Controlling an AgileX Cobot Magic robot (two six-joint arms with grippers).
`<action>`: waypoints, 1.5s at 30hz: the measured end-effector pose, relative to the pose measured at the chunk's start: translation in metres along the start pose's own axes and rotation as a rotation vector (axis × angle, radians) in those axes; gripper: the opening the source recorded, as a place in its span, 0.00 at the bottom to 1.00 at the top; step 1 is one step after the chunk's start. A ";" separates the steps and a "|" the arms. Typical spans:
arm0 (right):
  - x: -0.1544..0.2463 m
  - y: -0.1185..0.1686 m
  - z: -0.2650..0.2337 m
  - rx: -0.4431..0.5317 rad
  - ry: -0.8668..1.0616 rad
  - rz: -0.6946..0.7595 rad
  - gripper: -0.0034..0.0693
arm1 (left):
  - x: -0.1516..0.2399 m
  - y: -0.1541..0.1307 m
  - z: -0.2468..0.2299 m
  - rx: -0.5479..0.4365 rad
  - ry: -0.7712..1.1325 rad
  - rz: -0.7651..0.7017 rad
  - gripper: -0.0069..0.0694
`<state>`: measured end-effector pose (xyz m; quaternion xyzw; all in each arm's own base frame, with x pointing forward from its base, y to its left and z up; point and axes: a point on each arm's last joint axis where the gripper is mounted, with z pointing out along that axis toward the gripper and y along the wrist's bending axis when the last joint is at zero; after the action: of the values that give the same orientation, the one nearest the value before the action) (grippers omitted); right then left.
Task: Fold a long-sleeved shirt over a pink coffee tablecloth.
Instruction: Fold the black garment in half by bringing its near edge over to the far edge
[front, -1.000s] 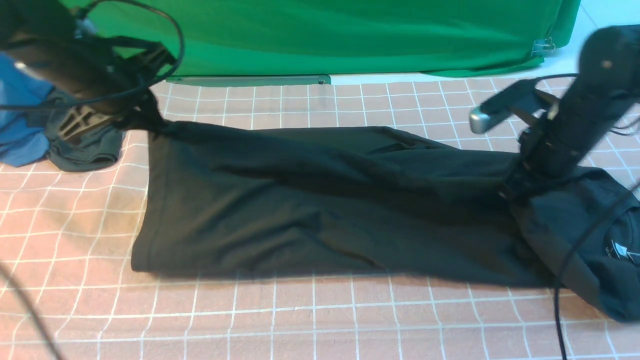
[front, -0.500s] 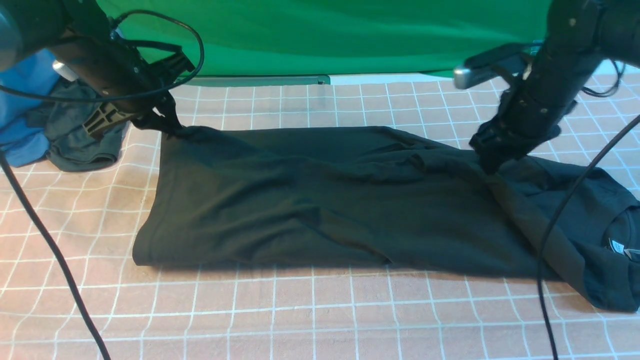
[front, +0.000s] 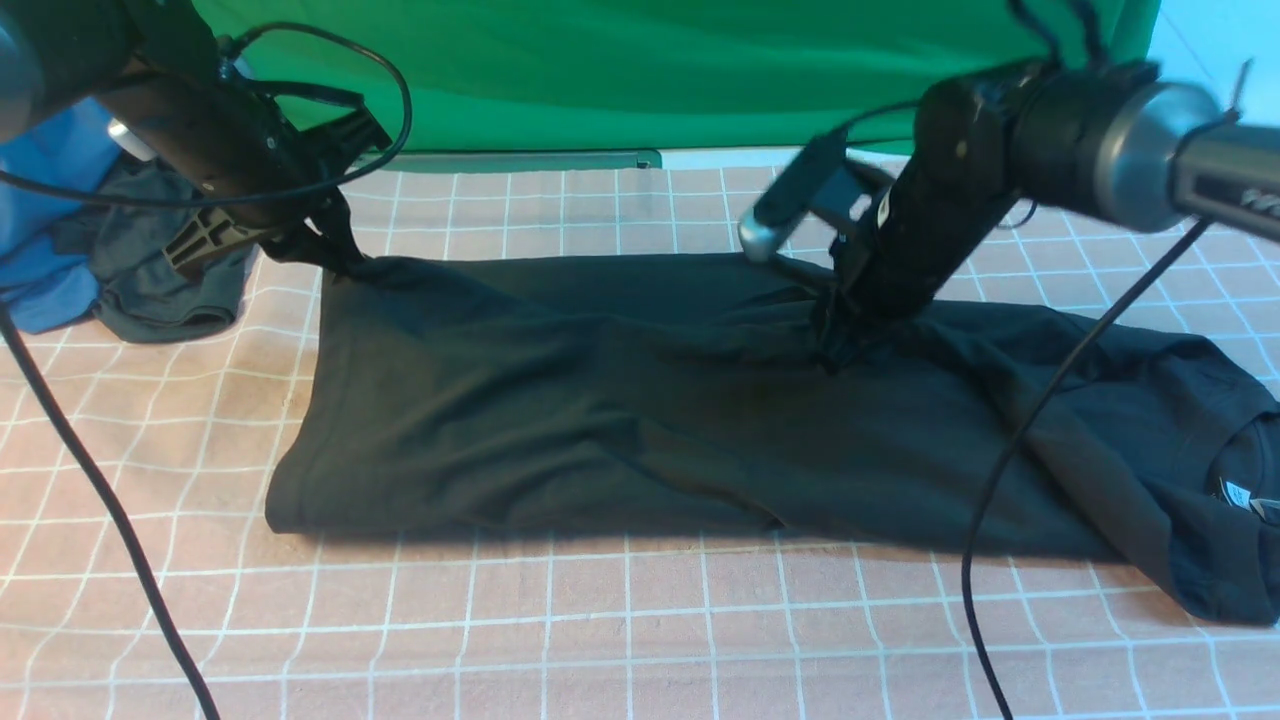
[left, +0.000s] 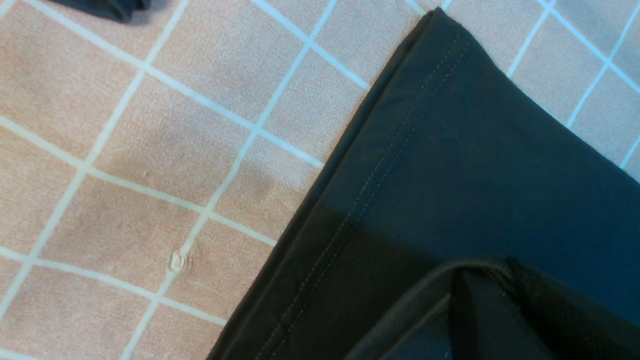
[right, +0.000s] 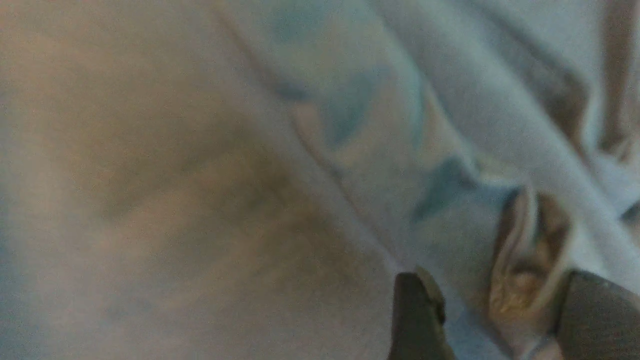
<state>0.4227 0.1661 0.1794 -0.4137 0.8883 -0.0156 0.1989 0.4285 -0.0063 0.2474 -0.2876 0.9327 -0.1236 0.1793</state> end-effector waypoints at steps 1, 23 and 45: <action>0.001 0.000 0.002 0.002 0.004 -0.004 0.58 | 0.000 0.000 0.000 0.000 0.000 0.000 0.13; -0.016 -0.030 -0.016 0.144 -0.096 0.026 0.13 | -0.004 -0.001 -0.003 0.016 -0.023 -0.011 0.13; -0.014 -0.069 -0.017 0.252 -0.261 0.124 0.13 | -0.029 -0.009 0.023 0.118 -0.207 -0.058 0.13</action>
<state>0.4750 0.1291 0.2129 -0.3284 0.8698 -0.0605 0.3632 0.4642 0.0001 0.2370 -0.3147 0.8916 -0.1529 0.2874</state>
